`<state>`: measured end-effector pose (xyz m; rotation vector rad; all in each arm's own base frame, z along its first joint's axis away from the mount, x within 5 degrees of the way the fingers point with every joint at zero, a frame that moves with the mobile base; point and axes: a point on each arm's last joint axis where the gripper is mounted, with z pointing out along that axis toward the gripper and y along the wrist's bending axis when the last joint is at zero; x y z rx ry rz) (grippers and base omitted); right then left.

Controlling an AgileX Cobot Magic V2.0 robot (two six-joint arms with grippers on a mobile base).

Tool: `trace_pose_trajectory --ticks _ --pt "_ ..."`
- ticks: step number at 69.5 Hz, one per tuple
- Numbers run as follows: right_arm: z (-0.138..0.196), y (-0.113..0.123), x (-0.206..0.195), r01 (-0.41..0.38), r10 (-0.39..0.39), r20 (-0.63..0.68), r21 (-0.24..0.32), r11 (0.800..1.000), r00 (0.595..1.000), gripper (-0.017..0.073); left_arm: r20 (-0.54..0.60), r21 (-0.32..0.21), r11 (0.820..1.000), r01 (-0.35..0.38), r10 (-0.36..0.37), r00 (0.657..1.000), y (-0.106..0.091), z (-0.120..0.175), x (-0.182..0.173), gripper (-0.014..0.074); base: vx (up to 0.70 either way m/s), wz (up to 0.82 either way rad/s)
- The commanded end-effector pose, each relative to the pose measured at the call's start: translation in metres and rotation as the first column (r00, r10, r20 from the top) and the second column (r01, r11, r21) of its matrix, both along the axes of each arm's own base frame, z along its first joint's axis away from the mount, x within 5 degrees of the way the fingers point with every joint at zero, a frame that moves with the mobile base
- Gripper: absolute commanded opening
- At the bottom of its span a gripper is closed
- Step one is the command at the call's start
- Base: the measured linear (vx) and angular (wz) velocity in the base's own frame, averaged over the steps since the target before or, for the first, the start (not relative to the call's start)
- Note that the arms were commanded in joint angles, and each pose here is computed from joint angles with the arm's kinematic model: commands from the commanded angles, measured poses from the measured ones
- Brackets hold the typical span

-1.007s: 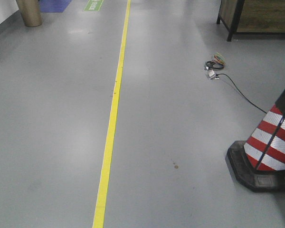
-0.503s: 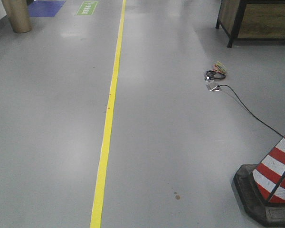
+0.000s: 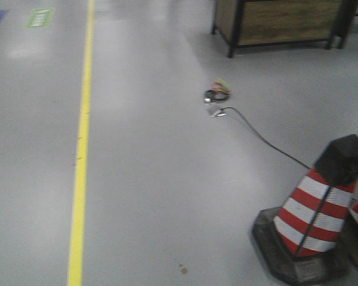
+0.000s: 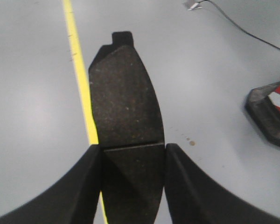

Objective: Move and align brake pads A on conveyor
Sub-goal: 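Turn past the red-and-white cones toward the black conveyor belt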

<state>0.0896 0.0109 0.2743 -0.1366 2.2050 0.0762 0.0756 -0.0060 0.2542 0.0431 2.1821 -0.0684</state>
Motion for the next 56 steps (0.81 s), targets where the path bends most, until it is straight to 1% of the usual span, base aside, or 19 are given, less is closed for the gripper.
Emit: trace_pose_trajectory --ticks 1,56 --pt "0.0162 -0.0005 0.0047 0.005 -0.005 0.114 0.001 1.000 0.993 0.0188 0.104 -0.020 1.000 -0.004 0.006 0.995 -0.0006 0.0153 0.0051 0.0174 0.24 -0.67" --pt "0.0161 -0.0005 0.0047 0.005 -0.005 0.113 0.001 1.000 0.994 0.0188 0.104 -0.020 1.000 -0.004 0.006 0.995 -0.0006 0.0153 0.0051 0.0174 0.20 -0.75"
